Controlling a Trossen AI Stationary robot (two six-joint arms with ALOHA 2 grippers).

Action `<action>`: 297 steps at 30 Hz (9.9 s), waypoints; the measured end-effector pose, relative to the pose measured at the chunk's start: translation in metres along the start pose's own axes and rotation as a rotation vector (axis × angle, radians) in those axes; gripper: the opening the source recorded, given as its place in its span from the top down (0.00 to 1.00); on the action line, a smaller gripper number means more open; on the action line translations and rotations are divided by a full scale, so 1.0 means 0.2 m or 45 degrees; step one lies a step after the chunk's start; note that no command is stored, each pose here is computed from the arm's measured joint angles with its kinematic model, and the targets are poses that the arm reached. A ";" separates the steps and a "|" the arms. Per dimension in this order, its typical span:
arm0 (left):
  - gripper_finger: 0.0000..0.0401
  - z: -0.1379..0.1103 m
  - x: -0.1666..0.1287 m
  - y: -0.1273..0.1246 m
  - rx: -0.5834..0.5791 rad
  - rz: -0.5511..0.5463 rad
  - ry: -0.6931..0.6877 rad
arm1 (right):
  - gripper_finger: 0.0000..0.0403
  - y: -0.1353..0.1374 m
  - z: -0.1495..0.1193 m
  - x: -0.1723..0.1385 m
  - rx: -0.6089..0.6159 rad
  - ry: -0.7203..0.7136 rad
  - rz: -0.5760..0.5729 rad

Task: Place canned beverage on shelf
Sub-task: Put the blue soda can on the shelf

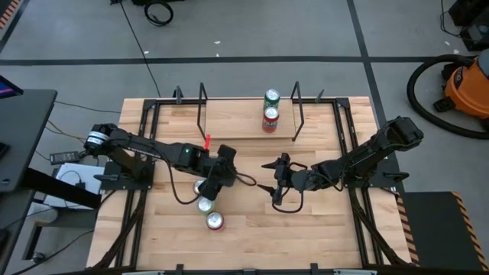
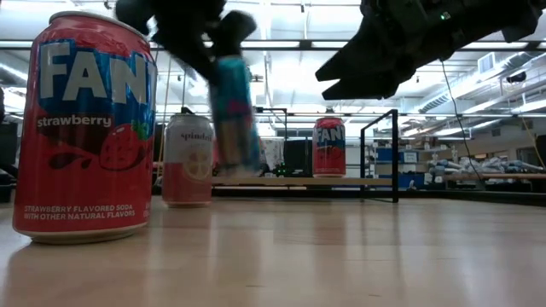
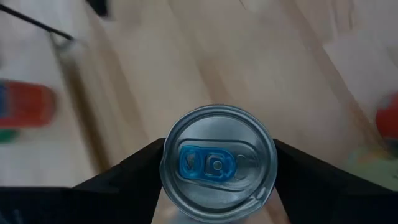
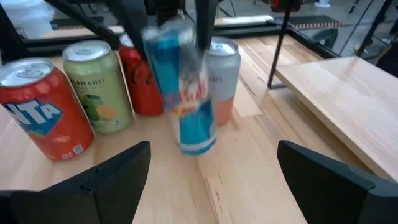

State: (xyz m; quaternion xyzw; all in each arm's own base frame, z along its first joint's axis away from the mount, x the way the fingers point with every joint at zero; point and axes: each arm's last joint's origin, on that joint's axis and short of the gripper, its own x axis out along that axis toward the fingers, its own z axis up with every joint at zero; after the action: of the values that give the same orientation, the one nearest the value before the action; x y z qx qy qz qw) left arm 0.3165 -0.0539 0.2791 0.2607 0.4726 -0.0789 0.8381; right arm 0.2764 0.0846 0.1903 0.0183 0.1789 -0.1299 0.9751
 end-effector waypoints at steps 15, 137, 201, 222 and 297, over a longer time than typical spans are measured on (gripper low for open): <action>0.31 -0.06 -0.06 0.37 0.081 0.181 -0.010 | 0.10 -0.09 0.00 -0.13 0.087 0.224 -0.044; 0.31 -0.60 -0.04 0.95 0.225 -0.092 0.159 | 0.10 -0.22 -0.01 -0.04 -0.001 0.325 -0.037; 0.23 -0.74 -0.03 1.03 -0.500 -0.042 0.224 | 0.10 -0.20 0.00 -0.05 -0.020 0.287 -0.008; 0.22 -0.58 0.01 0.96 -0.267 0.088 0.309 | 0.10 -0.20 0.01 -0.05 -0.023 0.285 -0.006; 0.22 -0.52 -0.07 1.03 -1.277 0.306 0.435 | 0.10 -0.18 0.04 -0.04 -0.122 0.216 0.091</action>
State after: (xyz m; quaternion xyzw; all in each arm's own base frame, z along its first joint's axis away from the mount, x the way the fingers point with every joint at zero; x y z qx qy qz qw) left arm 0.3088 0.1737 0.3218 -0.1098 0.5486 0.2960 0.7742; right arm 0.2619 0.0508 0.2003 -0.0113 0.2661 -0.0844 0.9602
